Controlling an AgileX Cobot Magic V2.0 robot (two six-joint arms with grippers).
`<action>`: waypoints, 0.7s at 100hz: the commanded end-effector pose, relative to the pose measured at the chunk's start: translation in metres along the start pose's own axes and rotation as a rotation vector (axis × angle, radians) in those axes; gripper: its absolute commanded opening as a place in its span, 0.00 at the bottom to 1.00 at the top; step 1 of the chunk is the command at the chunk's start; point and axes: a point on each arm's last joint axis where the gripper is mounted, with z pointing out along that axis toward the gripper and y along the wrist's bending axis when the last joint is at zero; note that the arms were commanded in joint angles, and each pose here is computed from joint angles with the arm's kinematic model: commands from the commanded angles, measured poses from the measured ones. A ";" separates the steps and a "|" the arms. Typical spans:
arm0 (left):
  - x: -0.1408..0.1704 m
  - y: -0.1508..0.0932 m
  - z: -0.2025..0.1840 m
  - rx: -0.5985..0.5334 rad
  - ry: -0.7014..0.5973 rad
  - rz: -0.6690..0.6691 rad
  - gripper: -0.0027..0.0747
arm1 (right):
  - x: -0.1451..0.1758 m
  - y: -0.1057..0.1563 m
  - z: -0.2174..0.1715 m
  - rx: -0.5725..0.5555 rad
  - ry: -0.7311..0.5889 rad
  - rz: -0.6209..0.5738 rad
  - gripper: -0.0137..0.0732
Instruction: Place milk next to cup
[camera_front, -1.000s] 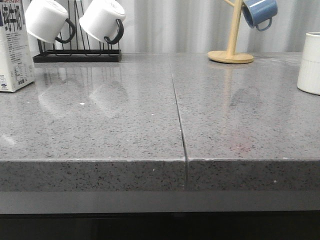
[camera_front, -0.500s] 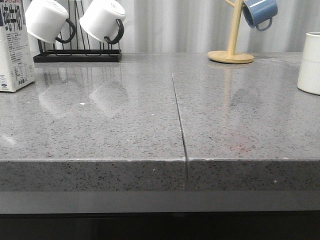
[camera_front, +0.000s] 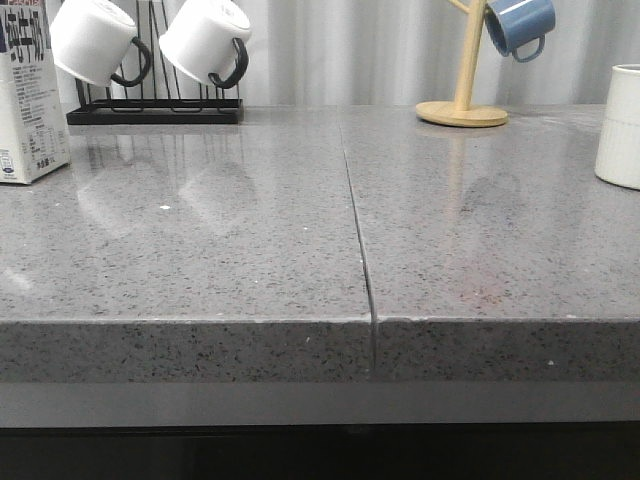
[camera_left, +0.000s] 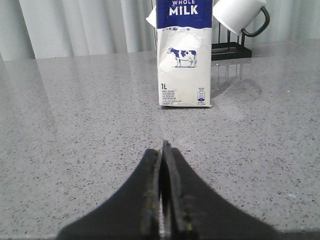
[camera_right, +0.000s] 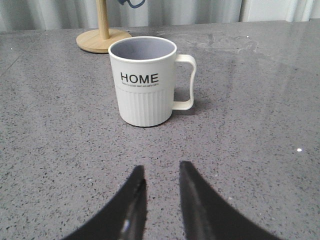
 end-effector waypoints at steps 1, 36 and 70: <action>0.007 -0.001 0.000 -0.008 -0.058 -0.014 0.01 | -0.020 0.000 0.005 0.003 -0.113 0.002 0.47; 0.007 -0.001 0.000 -0.008 -0.058 -0.014 0.01 | -0.031 -0.006 0.041 0.050 -0.232 0.008 0.47; 0.007 -0.001 0.000 -0.008 -0.058 -0.014 0.01 | -0.027 -0.012 0.097 0.070 -0.179 0.007 0.47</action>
